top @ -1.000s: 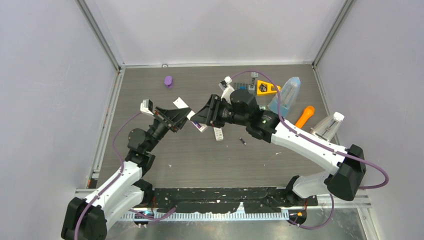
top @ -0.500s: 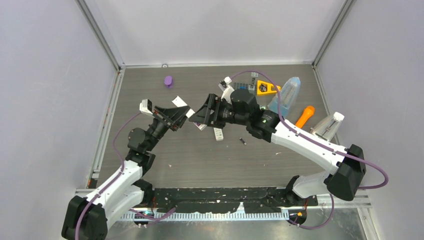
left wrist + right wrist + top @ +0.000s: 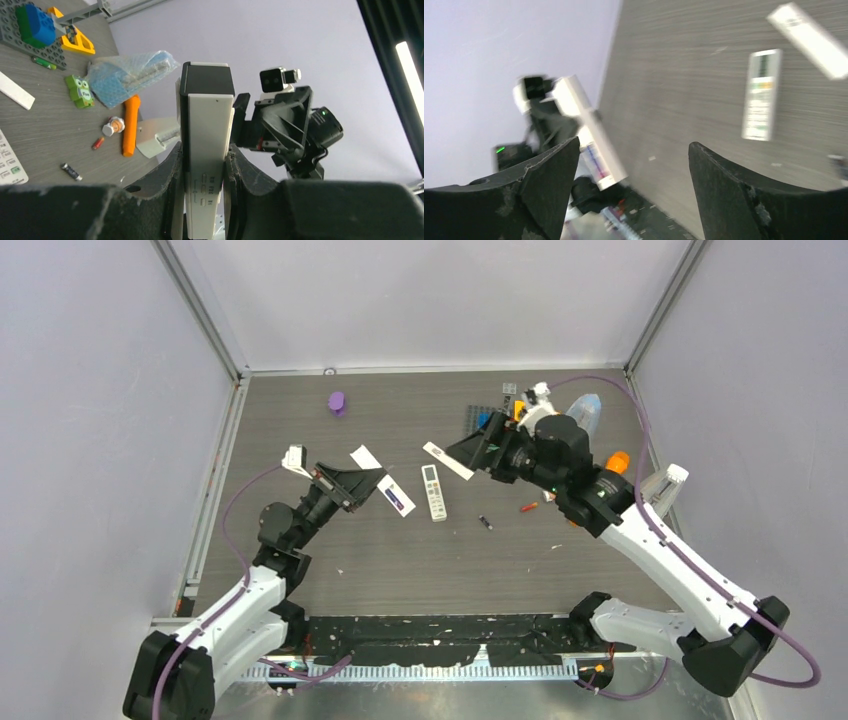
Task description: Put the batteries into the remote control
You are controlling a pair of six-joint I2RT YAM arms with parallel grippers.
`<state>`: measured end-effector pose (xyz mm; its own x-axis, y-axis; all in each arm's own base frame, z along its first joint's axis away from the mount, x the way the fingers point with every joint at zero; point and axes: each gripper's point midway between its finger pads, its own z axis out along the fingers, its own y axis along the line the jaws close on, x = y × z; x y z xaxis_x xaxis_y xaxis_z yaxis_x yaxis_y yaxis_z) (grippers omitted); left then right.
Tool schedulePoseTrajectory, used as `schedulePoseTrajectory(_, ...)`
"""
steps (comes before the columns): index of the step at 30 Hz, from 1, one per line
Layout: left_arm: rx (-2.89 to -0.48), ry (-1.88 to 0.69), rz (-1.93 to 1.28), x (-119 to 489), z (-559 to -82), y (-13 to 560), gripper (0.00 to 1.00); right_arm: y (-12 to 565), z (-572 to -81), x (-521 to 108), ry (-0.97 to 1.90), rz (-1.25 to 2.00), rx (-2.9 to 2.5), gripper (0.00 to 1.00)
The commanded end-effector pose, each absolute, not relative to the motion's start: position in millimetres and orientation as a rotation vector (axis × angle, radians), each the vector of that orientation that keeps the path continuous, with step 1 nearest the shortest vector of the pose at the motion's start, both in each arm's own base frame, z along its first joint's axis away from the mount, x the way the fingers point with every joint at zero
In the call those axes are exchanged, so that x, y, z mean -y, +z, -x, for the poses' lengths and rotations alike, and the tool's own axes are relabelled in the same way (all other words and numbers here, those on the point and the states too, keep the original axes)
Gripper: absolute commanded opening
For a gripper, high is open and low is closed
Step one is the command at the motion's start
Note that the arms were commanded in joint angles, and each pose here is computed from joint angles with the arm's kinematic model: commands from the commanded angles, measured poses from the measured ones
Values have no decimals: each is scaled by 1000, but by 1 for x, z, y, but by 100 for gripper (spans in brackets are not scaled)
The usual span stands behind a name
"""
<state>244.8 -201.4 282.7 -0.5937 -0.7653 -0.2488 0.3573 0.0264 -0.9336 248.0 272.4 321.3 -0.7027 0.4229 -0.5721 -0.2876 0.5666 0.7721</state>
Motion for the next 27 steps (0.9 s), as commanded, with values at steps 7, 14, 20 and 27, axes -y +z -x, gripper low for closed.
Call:
schedulePoseTrajectory(7, -1562, -1599, 126, 218, -231, 280, 0, 165, -270, -93, 208, -504, -2309, 79)
schedulePoseTrajectory(14, -1624, -1550, 123, 219, -234, 264, 0, 105, -276, -59, 56, -626, -2401, 75)
schedulePoseTrajectory(20, -1654, -1538, 128, 221, -239, 256, 0, 76, -291, -63, 30, -683, -2431, 69)
schedulePoseTrajectory(27, -1682, -1540, 116, 226, -246, 251, 0, 55, -312, -67, -26, -755, -2464, 60)
